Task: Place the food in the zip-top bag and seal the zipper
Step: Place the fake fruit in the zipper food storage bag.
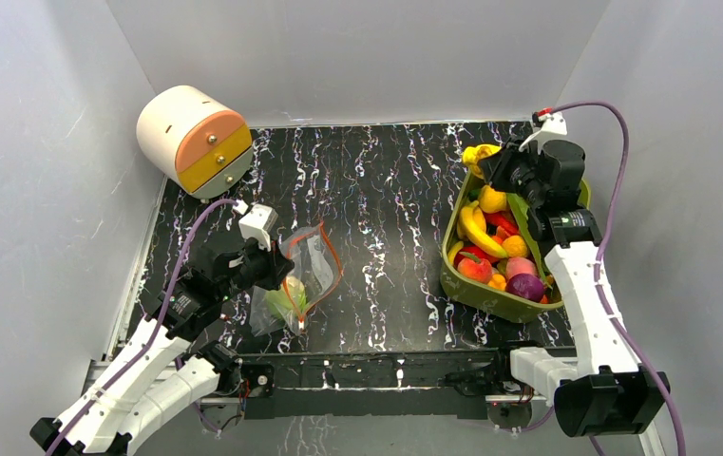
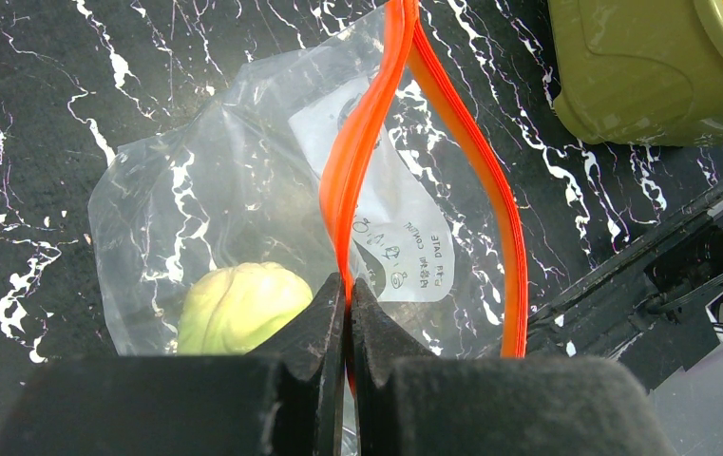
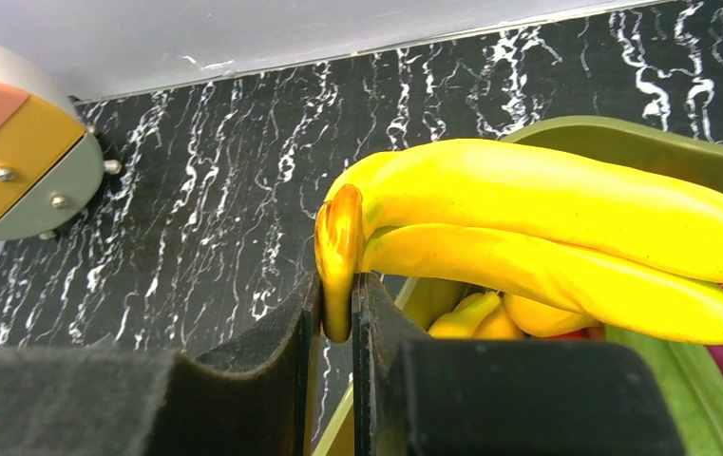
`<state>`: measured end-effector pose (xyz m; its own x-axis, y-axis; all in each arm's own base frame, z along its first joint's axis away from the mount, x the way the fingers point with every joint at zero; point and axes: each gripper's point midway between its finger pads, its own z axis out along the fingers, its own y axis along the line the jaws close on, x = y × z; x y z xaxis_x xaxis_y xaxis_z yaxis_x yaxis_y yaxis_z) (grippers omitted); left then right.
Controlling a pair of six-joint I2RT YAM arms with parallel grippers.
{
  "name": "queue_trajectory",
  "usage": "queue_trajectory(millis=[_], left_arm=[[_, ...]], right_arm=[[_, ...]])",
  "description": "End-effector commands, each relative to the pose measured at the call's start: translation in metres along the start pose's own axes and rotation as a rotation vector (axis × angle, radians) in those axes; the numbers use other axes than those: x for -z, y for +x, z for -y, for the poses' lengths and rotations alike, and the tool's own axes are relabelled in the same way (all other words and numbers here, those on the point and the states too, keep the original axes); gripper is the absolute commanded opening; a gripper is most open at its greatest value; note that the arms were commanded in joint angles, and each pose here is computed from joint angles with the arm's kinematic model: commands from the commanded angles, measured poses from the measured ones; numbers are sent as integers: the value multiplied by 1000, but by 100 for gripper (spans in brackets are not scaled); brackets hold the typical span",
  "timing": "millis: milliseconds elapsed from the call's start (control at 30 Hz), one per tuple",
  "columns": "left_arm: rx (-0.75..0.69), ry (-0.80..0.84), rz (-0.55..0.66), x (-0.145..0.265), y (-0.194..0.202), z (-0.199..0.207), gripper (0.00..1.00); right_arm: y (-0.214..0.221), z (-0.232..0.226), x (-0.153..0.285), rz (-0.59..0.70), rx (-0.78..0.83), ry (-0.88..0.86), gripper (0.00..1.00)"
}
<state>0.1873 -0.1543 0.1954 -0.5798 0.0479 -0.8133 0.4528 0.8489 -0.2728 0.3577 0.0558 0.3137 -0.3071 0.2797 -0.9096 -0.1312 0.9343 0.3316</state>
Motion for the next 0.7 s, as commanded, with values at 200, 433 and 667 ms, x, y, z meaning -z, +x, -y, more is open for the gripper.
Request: queue_trajectory(millis=[200, 433, 667], left_arm=[[-13, 19, 2, 0, 1, 3, 0], [-17, 43, 3, 1, 2, 6, 0], [-20, 93, 27, 4, -3, 16, 0]], right_arm=[[-30, -55, 44, 47, -19, -222, 0], [-17, -84, 72, 2, 3, -382, 0], [-12, -115, 99, -18, 20, -577, 0]])
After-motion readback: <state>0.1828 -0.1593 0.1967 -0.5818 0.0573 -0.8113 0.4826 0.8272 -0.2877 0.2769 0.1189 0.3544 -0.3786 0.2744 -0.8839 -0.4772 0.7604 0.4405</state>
